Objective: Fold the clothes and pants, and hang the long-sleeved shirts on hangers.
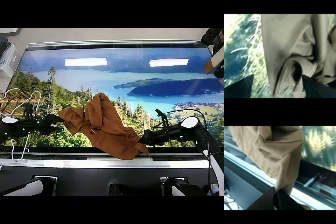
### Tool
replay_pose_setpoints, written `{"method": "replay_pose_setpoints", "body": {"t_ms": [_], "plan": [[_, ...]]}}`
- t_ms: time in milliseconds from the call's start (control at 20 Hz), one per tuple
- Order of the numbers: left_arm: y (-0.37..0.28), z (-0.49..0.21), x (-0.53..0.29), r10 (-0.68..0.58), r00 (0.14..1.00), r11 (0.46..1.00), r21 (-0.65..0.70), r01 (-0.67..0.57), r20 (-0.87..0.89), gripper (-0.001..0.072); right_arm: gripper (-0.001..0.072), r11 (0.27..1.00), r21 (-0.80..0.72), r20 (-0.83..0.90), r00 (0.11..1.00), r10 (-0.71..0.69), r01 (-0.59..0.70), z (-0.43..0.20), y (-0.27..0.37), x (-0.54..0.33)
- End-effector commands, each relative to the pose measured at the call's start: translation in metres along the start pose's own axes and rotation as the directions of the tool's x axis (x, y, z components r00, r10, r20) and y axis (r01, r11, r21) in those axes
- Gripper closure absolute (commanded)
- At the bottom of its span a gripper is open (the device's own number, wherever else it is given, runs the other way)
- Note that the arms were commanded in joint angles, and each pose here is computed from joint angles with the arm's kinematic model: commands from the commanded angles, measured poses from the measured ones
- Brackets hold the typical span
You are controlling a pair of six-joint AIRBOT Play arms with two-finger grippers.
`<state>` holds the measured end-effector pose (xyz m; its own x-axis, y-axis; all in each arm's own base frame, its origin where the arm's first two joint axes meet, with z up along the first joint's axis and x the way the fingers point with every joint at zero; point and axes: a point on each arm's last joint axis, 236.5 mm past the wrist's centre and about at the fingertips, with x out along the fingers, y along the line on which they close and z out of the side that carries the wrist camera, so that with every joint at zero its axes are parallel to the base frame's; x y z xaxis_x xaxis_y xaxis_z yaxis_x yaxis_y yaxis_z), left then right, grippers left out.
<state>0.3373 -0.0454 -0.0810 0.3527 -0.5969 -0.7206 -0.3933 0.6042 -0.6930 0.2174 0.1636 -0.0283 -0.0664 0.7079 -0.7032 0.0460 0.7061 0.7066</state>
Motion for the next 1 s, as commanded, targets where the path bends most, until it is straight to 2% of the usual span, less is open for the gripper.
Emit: {"method": "replay_pose_setpoints", "body": {"t_ms": [0,200,250,300,400,450,500,550,750,850,950], "plan": [[-0.007,0.012,0.016,-0.092,0.995,0.995,-0.039,0.093,0.029,0.0011,0.068,0.999,0.025,-0.014,1.0,0.021,-0.02,-0.005,0.007,-0.002],[0.0,0.012,0.031,-0.054,0.998,0.998,-0.038,0.055,0.03,0.002,0.068,0.999,0.028,-0.025,0.999,0.039,-0.038,-0.008,0.011,-0.002],[0.0,0.012,0.035,-0.046,0.998,0.998,-0.033,0.047,0.033,0.0123,0.068,0.998,0.029,-0.023,0.999,0.048,-0.047,-0.007,0.013,-0.002],[-0.004,0.01,0.04,-0.05,0.998,0.998,-0.032,0.051,0.03,0.0136,0.068,0.998,0.028,-0.019,0.998,0.055,-0.054,-0.007,0.016,-0.003],[-0.017,0.003,0.048,-0.069,0.998,0.998,-0.01,0.069,0.005,0.0303,0.068,0.996,0.03,-0.006,0.997,0.079,-0.079,-0.005,0.022,-0.004],[-0.028,-0.001,0.053,-0.083,0.997,0.996,0.024,0.083,-0.007,0.0331,0.068,0.995,0.025,0.007,0.996,0.091,-0.091,-0.002,0.027,-0.005],[-0.039,-0.004,0.056,-0.093,0.996,0.994,0.051,0.094,-0.016,0.0407,0.0681,0.996,0.013,0.023,0.995,0.093,-0.093,0.002,0.03,-0.009],[-0.052,-0.002,0.058,-0.105,0.994,0.991,0.086,0.106,-0.018,0.0697,0.0681,0.996,-0.01,0.04,0.995,0.091,-0.091,0.007,0.034,-0.013],[-0.126,0.049,0.013,-0.213,0.973,0.952,0.244,0.186,0.087,0.0687,0.0681,0.981,-0.192,0.184,0.982,0.034,0.002,0.053,0.071,-0.067],[-0.175,0.084,-0.048,-0.274,0.943,0.917,0.346,0.198,0.186,0.0687,0.0682,0.944,-0.306,0.336,0.942,-0.017,0.126,0.086,0.104,-0.122],[-0.24,0.105,-0.135,-0.381,0.88,0.849,0.484,0.211,0.284,0.0687,0.0682,0.876,-0.395,0.521,0.853,-0.035,0.277,0.108,0.151,-0.193]]}}
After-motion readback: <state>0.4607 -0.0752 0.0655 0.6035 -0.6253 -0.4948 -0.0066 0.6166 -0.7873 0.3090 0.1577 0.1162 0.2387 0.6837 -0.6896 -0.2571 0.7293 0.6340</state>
